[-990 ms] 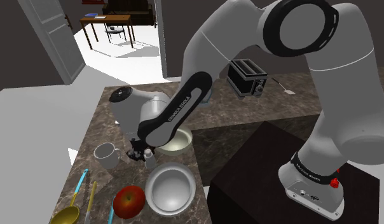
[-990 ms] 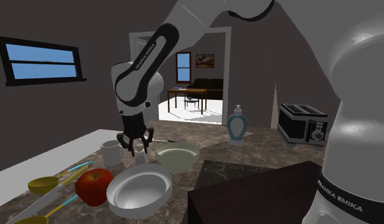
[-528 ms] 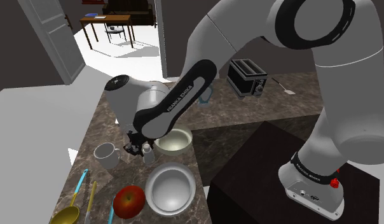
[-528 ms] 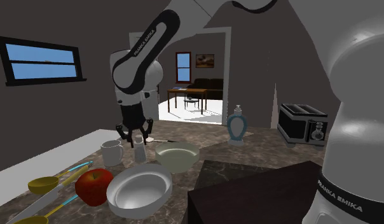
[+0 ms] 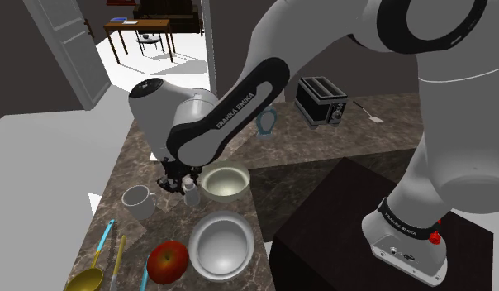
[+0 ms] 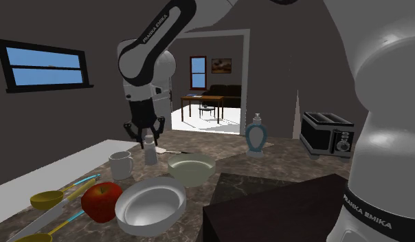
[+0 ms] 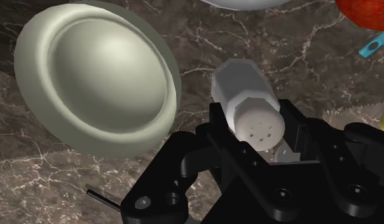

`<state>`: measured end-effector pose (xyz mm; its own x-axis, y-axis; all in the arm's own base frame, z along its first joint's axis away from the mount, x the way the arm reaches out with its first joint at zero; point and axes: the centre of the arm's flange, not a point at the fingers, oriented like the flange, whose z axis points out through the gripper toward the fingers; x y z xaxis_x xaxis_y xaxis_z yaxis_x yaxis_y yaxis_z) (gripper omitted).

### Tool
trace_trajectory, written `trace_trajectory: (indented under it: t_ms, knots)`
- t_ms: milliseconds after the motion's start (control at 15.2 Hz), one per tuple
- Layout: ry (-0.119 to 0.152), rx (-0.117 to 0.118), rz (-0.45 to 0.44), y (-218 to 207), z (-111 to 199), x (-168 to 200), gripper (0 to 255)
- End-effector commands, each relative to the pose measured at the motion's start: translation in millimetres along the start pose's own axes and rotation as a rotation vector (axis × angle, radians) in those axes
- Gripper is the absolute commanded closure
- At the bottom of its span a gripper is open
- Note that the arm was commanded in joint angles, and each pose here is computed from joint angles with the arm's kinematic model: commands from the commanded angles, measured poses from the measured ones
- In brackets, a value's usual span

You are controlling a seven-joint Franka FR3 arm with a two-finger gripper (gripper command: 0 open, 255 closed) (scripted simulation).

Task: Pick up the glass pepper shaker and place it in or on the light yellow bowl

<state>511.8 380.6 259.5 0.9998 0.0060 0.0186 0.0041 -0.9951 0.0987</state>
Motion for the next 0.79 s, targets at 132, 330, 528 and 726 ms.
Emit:
trace_trajectory:
  t_ms: [132, 330, 528, 726]
  knots:
    - [0.000, 0.000, 0.000, 2, -21, 0, 255]
    - [0.000, 0.000, 0.000, 3, -37, 1, 255]
    - [0.000, 0.000, 0.000, 17, -46, 3, 255]
    - [0.000, 0.000, 0.000, 56, -48, 8, 255]
